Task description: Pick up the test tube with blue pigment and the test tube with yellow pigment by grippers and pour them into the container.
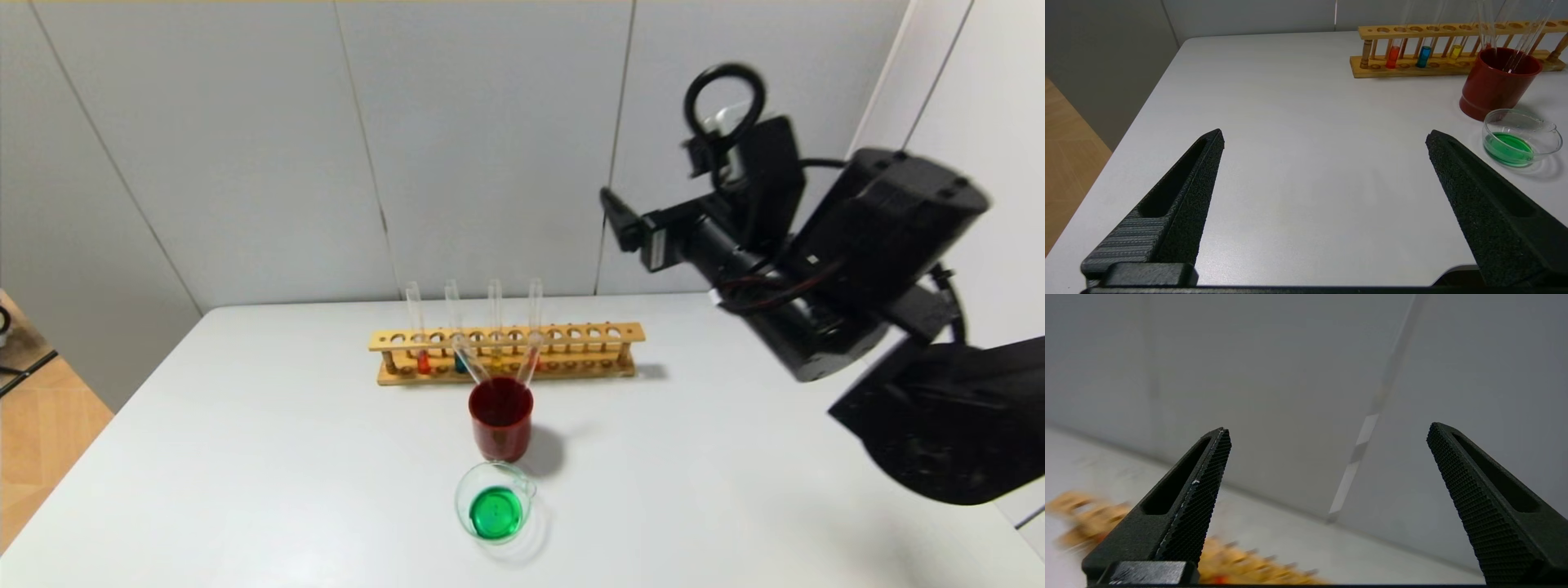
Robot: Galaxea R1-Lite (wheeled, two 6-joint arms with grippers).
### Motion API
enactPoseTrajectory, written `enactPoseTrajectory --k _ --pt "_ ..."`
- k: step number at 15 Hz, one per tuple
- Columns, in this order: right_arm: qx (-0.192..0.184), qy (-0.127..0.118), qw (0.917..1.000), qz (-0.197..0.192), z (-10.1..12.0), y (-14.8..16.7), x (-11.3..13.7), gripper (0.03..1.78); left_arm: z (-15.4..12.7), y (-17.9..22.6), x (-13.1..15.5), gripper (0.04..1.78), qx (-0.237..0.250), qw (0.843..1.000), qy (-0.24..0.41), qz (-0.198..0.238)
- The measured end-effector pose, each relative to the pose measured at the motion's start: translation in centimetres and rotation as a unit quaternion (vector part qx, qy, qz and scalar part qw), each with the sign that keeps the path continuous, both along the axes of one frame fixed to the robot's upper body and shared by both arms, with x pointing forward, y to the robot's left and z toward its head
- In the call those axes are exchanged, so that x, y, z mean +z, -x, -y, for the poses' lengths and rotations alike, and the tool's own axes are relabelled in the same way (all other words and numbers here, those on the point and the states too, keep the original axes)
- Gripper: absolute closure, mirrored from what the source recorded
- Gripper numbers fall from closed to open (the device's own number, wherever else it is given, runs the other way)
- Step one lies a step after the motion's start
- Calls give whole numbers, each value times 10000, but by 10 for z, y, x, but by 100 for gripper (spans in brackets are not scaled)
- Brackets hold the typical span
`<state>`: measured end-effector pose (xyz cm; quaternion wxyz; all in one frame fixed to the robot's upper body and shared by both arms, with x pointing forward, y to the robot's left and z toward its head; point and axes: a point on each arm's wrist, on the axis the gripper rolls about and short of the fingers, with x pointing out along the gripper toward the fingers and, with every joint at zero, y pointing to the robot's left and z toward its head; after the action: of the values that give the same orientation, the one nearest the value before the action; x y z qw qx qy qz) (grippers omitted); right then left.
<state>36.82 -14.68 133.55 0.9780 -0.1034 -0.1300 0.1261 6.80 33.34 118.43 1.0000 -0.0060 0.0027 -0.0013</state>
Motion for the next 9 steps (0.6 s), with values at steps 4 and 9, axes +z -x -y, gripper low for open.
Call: enactPoseTrajectory --k 4,9 --pt "-1084 210 9926 504 77 56 91 6 0 0 0 7 0 10000 -2 0" --pt "-2679 439 9618 357 182 207 174 6 0 0 0 7 -2 10000 0 -1"
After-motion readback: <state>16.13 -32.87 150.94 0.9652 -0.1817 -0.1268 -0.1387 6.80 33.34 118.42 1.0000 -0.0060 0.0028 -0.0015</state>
